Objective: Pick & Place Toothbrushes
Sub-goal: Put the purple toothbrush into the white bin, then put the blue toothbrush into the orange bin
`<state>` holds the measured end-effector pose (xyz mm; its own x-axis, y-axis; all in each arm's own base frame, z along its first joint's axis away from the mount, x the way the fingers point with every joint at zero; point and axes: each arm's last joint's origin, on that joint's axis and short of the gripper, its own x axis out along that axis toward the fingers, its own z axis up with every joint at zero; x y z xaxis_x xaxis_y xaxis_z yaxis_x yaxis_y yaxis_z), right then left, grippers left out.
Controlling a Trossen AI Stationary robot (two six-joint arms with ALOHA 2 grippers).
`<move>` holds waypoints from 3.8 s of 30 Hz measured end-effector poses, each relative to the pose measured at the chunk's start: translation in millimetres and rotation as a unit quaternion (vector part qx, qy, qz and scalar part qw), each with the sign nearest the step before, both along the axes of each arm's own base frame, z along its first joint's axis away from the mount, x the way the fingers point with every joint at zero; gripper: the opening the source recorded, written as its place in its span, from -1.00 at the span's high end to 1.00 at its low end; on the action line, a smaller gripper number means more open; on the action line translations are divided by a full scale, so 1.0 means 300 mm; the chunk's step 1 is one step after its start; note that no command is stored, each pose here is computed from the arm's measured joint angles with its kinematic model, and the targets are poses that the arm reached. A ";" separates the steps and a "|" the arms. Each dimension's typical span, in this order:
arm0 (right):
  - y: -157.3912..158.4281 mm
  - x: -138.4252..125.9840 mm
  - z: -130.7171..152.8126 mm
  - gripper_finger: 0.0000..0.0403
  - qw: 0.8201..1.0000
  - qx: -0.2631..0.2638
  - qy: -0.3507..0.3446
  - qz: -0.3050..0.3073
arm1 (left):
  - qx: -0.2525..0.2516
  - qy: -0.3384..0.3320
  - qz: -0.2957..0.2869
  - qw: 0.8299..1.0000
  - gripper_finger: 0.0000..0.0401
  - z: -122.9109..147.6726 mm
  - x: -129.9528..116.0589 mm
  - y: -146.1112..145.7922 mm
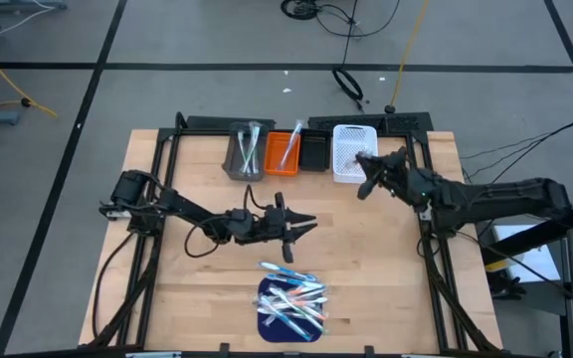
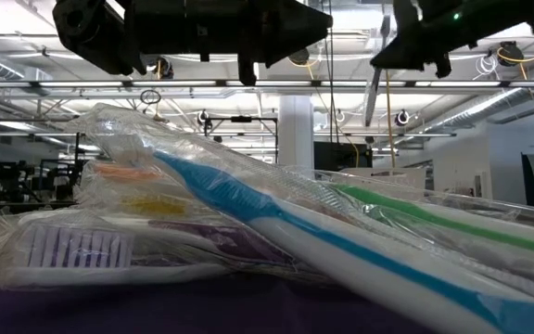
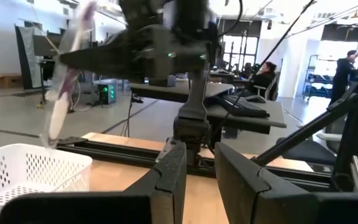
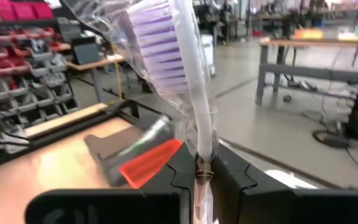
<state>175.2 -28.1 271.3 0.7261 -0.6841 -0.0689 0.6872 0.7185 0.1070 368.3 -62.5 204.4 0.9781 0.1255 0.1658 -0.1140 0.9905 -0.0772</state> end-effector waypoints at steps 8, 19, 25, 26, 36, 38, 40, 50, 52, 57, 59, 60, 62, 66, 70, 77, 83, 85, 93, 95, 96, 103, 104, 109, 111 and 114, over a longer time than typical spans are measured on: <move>-0.133 -0.021 -0.033 0.91 0.998 0.058 0.007 -0.021 | 0.001 -0.001 -0.014 1.000 0.58 0.001 0.000 -0.003; -0.278 -0.011 -0.113 0.91 0.988 0.151 0.018 -0.028 | -0.003 0.002 -0.014 1.000 0.58 -0.002 0.001 -0.003; -0.332 0.000 -0.146 0.91 0.983 0.180 0.008 -0.023 | -0.003 0.002 -0.014 1.000 0.59 -0.002 0.001 -0.003; -0.340 -0.001 -0.150 0.91 0.982 0.188 0.004 -0.027 | -0.003 0.002 -0.014 1.000 0.59 -0.002 0.001 -0.003; -0.381 0.032 -0.209 0.91 0.970 0.239 -0.008 -0.028 | -0.012 0.011 -0.015 1.000 0.60 -0.009 0.002 0.000; -0.385 0.038 -0.222 0.91 0.969 0.244 -0.001 -0.030 | -0.013 0.013 -0.015 1.000 0.60 -0.010 0.002 0.000; -0.388 0.042 -0.233 0.91 0.968 0.248 0.005 -0.031 | -0.013 0.014 -0.015 1.000 0.60 -0.011 0.002 0.000; -0.391 0.044 -0.243 0.74 0.972 0.232 0.029 -0.026 | -0.012 0.019 -0.015 1.000 0.60 -0.014 0.003 0.000; -0.391 0.044 -0.243 0.69 0.973 0.226 0.035 -0.025 | -0.012 0.019 -0.015 1.000 0.60 -0.014 0.003 0.000; -0.391 0.044 -0.244 0.52 0.974 0.222 0.040 -0.024 | -0.012 0.020 -0.015 1.000 0.60 -0.014 0.003 0.000; -0.391 0.044 -0.244 0.41 0.974 0.222 0.041 -0.024 | -0.012 0.020 -0.015 1.000 0.60 -0.014 0.003 0.000; -0.391 0.044 -0.245 0.35 0.974 0.220 0.044 -0.023 | -0.012 0.020 -0.015 1.000 0.60 -0.014 0.003 0.000; -0.391 0.043 -0.246 0.22 0.975 0.216 0.051 -0.021 | -0.012 0.020 -0.015 1.000 0.60 -0.014 0.003 0.000; -0.392 0.042 -0.246 0.00 0.975 0.214 0.052 -0.030 | -0.014 0.020 -0.015 1.000 0.60 -0.014 0.003 0.000; -0.395 0.039 -0.247 -0.08 0.975 0.210 0.053 -0.048 | -0.021 0.023 -0.016 0.999 0.60 -0.017 0.003 0.000; -0.382 0.044 -0.238 -0.03 0.976 0.213 0.048 -0.024 | -0.016 0.044 -0.011 0.999 0.60 -0.031 0.004 0.001; -0.331 0.058 -0.194 -0.01 0.972 0.215 0.023 0.088 | -0.015 0.050 -0.010 0.999 0.60 -0.035 0.004 0.001; -0.309 0.062 -0.178 -0.01 0.969 0.214 0.017 0.123 | -0.014 0.054 -0.012 0.998 0.60 -0.038 0.004 0.000; -0.191 0.102 -0.151 -0.01 0.943 0.221 0.015 0.247 | -0.025 0.132 -0.074 0.988 0.60 -0.089 0.004 -0.011; -0.163 0.113 -0.151 -0.01 0.939 0.217 0.021 0.266 | -0.028 0.156 -0.088 0.983 0.60 -0.104 0.001 -0.016; -0.149 0.117 -0.151 -0.01 0.936 0.215 0.025 0.276 | -0.028 0.166 -0.094 0.981 0.60 -0.104 -0.002 -0.019; -0.074 0.138 -0.155 -0.01 0.920 0.215 0.042 0.324 | -0.016 0.273 -0.114 0.955 0.60 -0.042 -0.082 -0.045; -0.064 0.140 -0.156 -0.01 0.918 0.216 0.045 0.330 | -0.011 0.289 -0.116 0.950 0.60 -0.032 -0.098 -0.049; -0.020 0.148 -0.156 -0.01 0.909 0.212 0.051 0.356 | 0.033 0.342 -0.127 0.930 0.59 -0.035 -0.143 -0.087; -0.005 0.151 -0.155 -0.01 0.906 0.211 0.053 0.363 | 0.049 0.359 -0.125 0.924 0.59 -0.046 -0.153 -0.101; 0.017 0.154 -0.155 -0.01 0.901 0.210 0.055 0.376 | 0.043 0.385 -0.114 0.915 0.59 -0.063 -0.165 -0.107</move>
<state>221.4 -23.1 224.8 0.9463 0.1016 -0.3069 0.0458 0.8977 0.4383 318.8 -94.5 185.6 0.8086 -0.0768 -0.5833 0.1082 0.9939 0.0192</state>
